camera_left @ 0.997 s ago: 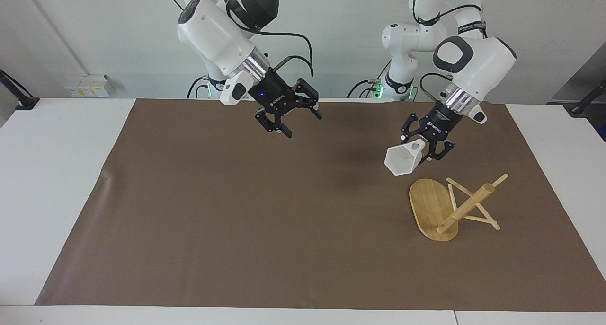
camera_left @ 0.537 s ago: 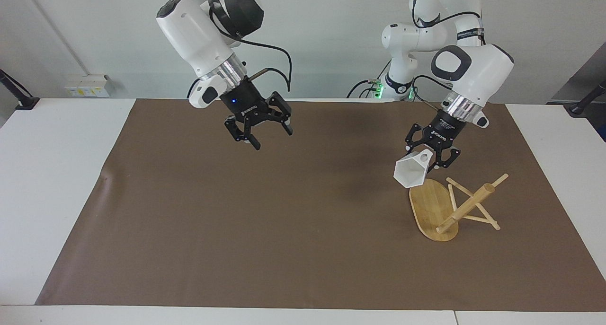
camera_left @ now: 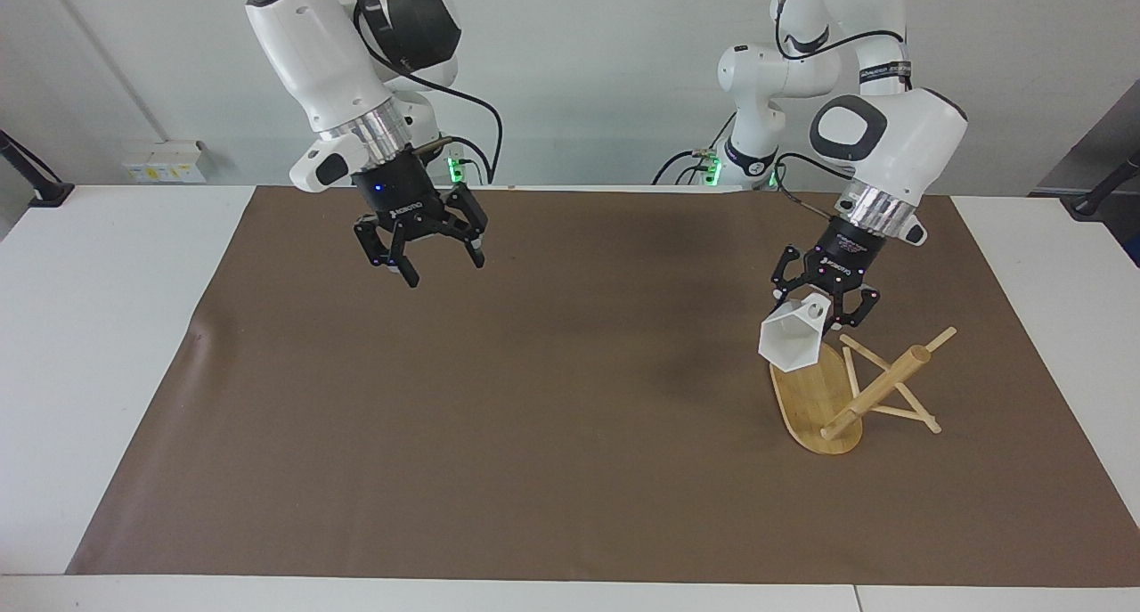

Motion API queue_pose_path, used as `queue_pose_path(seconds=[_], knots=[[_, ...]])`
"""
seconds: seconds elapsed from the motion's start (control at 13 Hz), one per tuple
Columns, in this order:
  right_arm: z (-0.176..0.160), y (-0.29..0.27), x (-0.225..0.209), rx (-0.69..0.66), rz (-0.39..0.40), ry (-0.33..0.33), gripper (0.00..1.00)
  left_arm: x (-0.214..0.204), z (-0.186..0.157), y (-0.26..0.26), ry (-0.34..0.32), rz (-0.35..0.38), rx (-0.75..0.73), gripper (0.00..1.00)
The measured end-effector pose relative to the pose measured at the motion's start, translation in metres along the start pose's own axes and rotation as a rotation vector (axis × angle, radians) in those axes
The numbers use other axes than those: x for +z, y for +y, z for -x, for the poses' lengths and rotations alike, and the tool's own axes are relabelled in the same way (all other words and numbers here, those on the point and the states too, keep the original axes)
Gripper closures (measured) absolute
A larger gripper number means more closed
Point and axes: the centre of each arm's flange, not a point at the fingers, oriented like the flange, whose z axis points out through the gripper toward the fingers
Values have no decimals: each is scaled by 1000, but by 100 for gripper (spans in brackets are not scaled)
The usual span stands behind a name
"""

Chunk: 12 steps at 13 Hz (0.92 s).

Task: Hang cup on rack
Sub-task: 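Hang the cup on the mug tree peg with the left gripper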

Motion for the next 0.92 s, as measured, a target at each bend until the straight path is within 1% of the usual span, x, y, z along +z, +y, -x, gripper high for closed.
queue_pose_path(seconds=[0.08, 0.23, 0.38, 0.69, 0.77, 0.92], knots=[[0, 14, -6, -34, 27, -4, 0, 2, 0, 2, -4, 11, -4, 28], [2, 41, -15, -47, 50, -33, 0, 5, 3, 5, -8, 17, -7, 28], [5, 68, -23, -37, 64, -59, 0, 6, 4, 7, -9, 17, -13, 28], [10, 119, -38, 11, 90, -88, 0, 10, 7, 9, -12, 21, -32, 28], [12, 130, -41, 18, 113, -95, 0, 10, 9, 10, -15, 22, -33, 28], [14, 145, -45, -11, 215, -112, 0, 12, 10, 11, -17, 25, -37, 28]])
